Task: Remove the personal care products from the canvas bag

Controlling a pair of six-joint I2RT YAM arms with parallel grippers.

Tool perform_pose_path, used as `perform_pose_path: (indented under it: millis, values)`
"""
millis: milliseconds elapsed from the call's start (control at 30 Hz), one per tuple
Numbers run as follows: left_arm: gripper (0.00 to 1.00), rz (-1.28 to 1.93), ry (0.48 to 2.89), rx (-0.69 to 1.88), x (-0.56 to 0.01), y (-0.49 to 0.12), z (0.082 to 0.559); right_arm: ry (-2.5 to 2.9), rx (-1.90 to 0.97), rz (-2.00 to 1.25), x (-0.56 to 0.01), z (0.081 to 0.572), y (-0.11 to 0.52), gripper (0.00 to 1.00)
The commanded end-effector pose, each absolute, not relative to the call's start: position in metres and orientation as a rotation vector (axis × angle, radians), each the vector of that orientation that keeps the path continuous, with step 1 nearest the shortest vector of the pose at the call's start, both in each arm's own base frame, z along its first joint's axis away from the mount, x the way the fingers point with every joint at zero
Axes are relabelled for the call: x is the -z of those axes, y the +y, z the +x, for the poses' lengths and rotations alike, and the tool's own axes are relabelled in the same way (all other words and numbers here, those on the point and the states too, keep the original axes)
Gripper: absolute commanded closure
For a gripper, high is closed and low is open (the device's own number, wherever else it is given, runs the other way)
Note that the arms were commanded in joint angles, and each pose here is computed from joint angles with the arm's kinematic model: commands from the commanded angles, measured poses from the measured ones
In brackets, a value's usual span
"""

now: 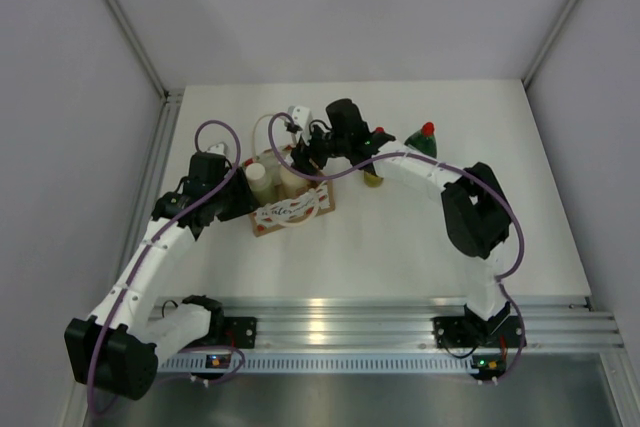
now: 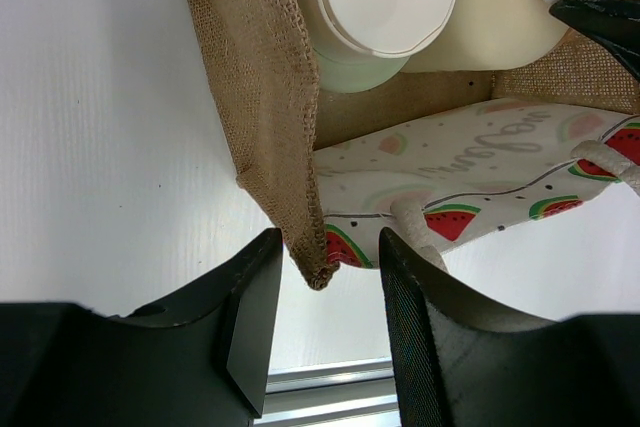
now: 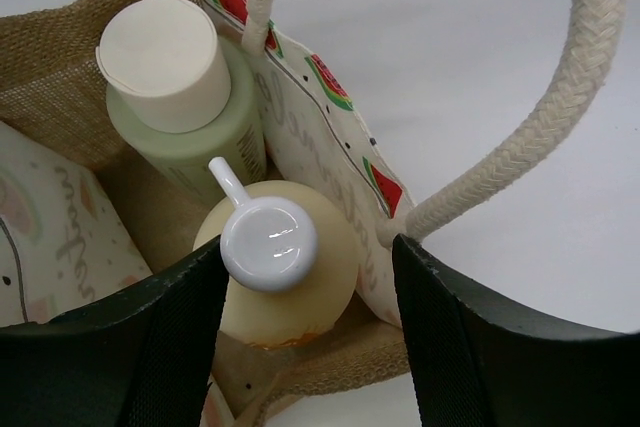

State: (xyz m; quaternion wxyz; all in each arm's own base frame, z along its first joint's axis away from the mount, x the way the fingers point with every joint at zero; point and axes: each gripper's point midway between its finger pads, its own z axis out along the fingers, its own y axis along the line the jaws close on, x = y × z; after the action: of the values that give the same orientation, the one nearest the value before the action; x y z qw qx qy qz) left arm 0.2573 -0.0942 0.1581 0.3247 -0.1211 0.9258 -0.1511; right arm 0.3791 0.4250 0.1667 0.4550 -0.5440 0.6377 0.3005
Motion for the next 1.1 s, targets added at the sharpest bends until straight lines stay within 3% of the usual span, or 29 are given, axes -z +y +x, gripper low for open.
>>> perform_pose_path:
  millis: [0,400,700,833,1067]
  values:
    - [0.51,-0.302,2.431,0.405,-0.157,-0.097,0.257,1.503,-0.760,-1.331,-0.178,0.384,0.439,0.37]
    - [0.51,-0.304,2.419,0.408,-0.159,-0.097,0.256,1.461,-0.831,-1.301,-0.183,0.384,0.450,0.39]
    - [0.51,-0.302,2.421,0.410,-0.159,-0.097,0.255,1.481,-0.838,-1.315,-0.166,0.383,0.451,0.59]
    - [0.51,-0.301,2.421,0.407,-0.159,-0.097,0.256,1.467,-0.863,-1.328,-0.162,0.377,0.452,0.79]
    - [0.51,-0.304,2.418,0.406,-0.159,-0.097,0.255,1.393,-0.888,-1.288,-0.188,0.372,0.452,0.99]
